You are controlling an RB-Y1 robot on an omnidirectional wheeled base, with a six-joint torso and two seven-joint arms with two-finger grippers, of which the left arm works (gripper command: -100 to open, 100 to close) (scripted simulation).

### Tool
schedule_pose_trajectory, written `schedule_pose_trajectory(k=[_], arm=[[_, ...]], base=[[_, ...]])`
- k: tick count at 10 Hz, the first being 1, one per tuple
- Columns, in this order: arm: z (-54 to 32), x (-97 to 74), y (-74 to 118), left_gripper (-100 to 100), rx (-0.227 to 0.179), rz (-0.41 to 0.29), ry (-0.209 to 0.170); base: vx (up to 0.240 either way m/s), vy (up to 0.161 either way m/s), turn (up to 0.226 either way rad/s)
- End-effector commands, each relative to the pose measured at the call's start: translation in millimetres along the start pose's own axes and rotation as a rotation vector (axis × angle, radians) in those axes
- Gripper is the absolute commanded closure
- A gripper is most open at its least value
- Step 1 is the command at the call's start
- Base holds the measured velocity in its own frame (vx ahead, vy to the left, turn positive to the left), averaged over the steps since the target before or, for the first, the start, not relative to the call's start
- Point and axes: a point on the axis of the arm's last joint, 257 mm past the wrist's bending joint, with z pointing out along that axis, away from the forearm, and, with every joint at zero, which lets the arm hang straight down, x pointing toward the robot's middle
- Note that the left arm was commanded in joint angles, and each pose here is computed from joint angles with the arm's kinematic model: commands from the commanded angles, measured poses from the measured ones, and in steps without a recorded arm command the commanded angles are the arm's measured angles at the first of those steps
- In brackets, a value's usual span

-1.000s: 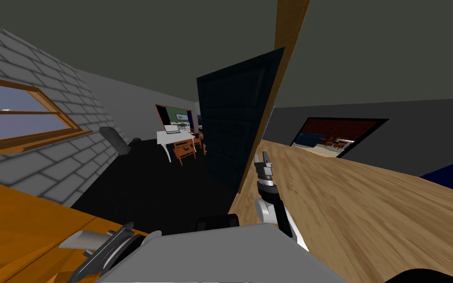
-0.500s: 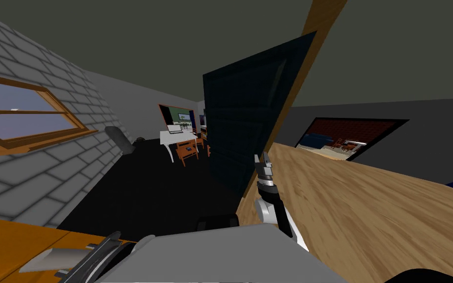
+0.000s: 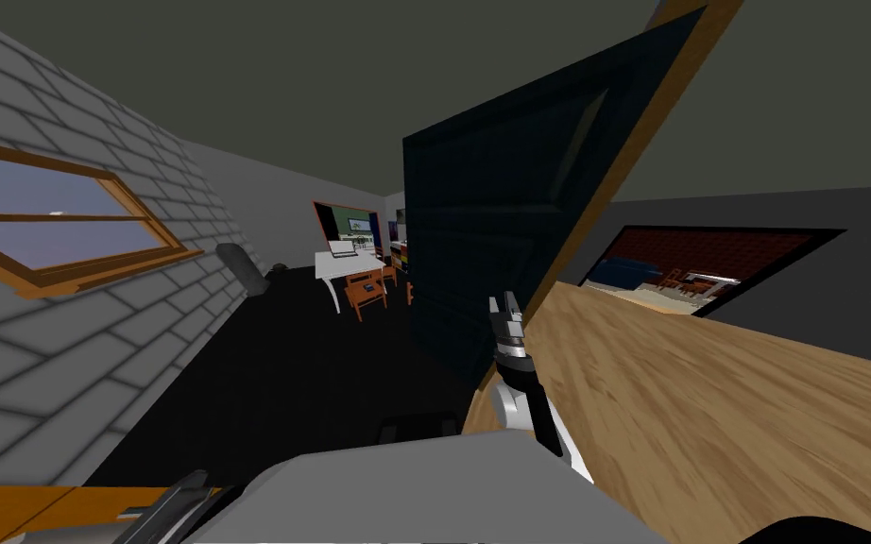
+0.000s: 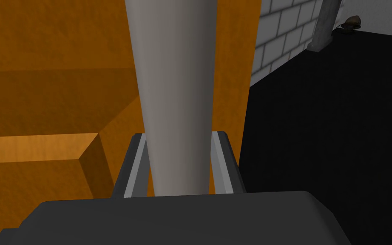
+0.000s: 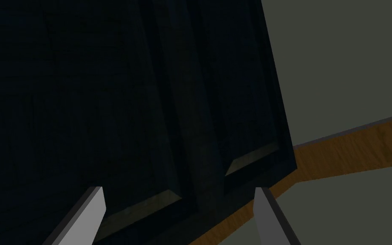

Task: Push the door open

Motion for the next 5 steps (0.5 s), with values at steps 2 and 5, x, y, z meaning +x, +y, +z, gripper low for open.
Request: schedule_pose_trajectory(k=[2,5], arm=[[9.9,4.9,-17.7,100,0.041,0.002,0.012],[16.5,6.8,-41.5,100,0.097,0.002,0.015]], base=[[0.088,0.134,0.034],[0.123,0.188,0.053]])
